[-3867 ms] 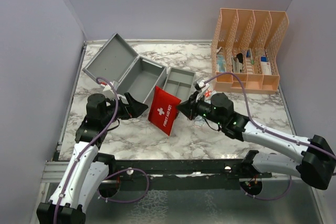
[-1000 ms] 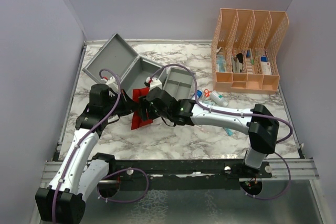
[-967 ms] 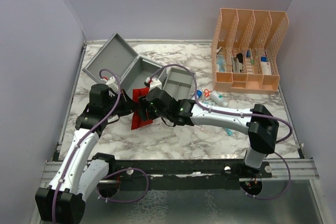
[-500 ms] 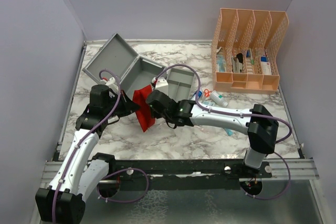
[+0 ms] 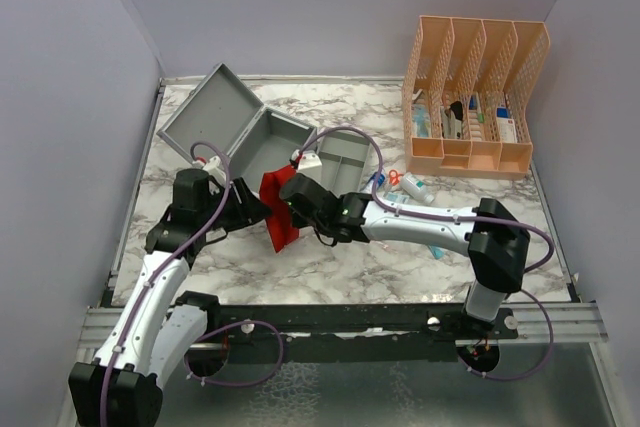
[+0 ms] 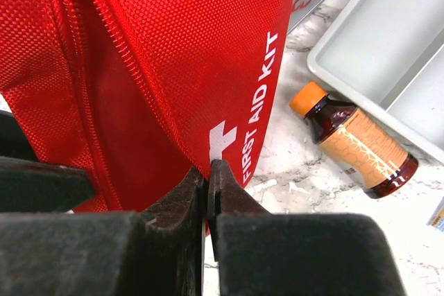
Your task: Organize the medicine kit
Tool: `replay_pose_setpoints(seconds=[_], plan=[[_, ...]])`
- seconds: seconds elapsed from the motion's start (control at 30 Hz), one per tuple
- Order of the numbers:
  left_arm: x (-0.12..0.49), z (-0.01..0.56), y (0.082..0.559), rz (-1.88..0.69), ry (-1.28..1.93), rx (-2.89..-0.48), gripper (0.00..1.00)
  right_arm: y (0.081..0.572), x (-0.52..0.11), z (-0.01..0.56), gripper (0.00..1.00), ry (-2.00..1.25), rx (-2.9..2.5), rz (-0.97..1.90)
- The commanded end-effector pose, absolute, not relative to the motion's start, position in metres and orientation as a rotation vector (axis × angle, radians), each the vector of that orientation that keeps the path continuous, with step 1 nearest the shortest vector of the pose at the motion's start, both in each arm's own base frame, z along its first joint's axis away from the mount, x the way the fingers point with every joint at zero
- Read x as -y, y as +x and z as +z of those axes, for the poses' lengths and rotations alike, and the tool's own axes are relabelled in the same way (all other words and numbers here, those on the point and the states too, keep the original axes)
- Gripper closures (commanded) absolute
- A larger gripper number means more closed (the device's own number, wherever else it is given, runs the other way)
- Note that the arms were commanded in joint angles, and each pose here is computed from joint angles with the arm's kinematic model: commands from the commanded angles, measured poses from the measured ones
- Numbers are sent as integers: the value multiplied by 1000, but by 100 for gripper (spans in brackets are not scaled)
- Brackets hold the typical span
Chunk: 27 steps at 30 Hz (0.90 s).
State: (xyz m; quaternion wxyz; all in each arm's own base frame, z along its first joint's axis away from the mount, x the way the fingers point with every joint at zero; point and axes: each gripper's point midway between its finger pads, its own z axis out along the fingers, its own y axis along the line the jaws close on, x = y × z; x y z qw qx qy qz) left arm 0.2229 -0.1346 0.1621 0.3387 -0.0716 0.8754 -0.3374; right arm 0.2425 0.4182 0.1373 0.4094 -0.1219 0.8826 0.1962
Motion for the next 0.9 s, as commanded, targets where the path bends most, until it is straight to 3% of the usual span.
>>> replay_pose_setpoints(seconds=[0.0, 0.23, 0.5, 0.57, 0.6, 0.77, 0.87], plan=[[142, 159, 206, -955, -156, -2289, 48, 237, -428, 161, 99, -226, -2206, 639], [151, 166, 193, -1051, -111, -2264, 51, 227, -436, 162, 99, -202, -2243, 727], [140, 170, 204, -939, -136, -2259, 97, 221, -429, 155, 99, -199, -2276, 801], [136, 171, 206, -907, -137, -2265, 100, 220, -423, 155, 99, -192, -2273, 795], [135, 171, 206, -892, -136, -2269, 100, 219, -418, 153, 97, -191, -2279, 776], [128, 174, 205, -832, -118, -2285, 100, 221, -392, 140, 63, -151, -2311, 650], [128, 175, 205, -826, -108, -2292, 100, 221, -382, 143, 51, -141, -2317, 606]])
